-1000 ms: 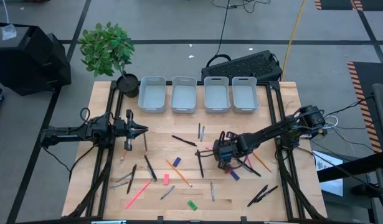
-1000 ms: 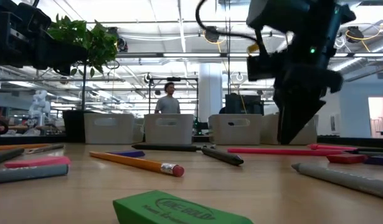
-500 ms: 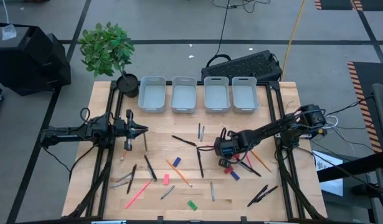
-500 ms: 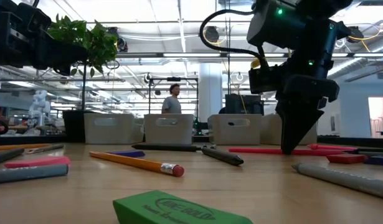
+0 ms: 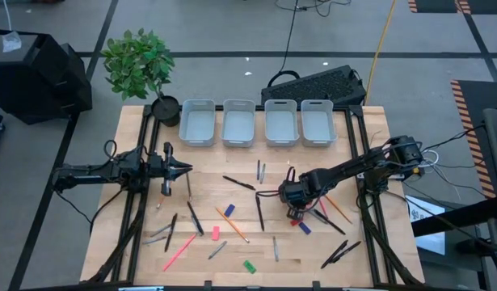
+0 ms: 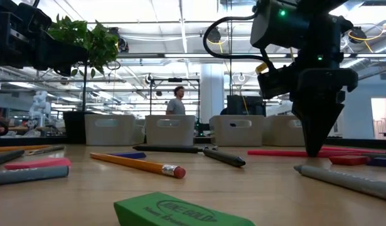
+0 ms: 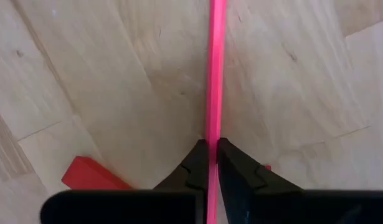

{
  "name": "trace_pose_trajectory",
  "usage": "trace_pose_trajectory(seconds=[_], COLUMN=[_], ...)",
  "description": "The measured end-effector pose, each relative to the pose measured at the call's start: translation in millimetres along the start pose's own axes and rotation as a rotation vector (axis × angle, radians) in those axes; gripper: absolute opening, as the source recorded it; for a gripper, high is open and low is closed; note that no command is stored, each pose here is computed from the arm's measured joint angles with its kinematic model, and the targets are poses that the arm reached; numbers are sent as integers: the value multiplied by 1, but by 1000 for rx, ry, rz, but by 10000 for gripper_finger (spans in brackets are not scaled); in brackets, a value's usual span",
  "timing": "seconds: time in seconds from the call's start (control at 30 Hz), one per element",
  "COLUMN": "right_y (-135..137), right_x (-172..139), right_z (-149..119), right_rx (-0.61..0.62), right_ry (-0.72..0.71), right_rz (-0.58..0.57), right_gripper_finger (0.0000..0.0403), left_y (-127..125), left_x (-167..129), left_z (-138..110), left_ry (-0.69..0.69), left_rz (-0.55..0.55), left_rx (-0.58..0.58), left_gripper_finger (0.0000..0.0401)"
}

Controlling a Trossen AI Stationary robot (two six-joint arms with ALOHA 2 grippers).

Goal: Sort crayons/erasers/pens/pencils in bins
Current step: Put the pink pencil into the middle right gray bin

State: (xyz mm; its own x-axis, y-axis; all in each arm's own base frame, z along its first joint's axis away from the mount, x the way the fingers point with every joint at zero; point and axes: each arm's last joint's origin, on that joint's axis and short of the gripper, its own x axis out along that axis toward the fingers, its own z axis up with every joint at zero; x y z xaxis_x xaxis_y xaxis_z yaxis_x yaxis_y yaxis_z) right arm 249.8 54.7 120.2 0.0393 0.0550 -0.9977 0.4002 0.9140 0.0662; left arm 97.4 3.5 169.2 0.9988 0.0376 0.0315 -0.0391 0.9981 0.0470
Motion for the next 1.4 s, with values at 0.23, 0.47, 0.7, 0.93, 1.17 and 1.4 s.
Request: trace_pose_trajectory(seconds=[0.23,0.47,0.7,0.93,1.17,1.4], right_y=[4,1,-9,-20,-27,-41], right_x=[-5,-14,-18,-19,-40,-93], right_z=[6,21,34,43,48,54], right_rx=[-20,7,29,69,158,289], right_ry=[-33,-68,-97,-132,-208,-438], right_rz=[22,44,40,29,147,308], right_gripper_finger=[16,16,16,15,15,15], left_y=[0,0,0,0,0,0], left_x=[0,0,0,0,0,0], left_z=[0,0,0,0,0,0], left_ry=[0,0,0,0,0,0], left_rz=[0,0,0,0,0,-1], left_rx=[0,0,0,0,0,0], left_gripper_finger=[44,44,44,44,44,44])
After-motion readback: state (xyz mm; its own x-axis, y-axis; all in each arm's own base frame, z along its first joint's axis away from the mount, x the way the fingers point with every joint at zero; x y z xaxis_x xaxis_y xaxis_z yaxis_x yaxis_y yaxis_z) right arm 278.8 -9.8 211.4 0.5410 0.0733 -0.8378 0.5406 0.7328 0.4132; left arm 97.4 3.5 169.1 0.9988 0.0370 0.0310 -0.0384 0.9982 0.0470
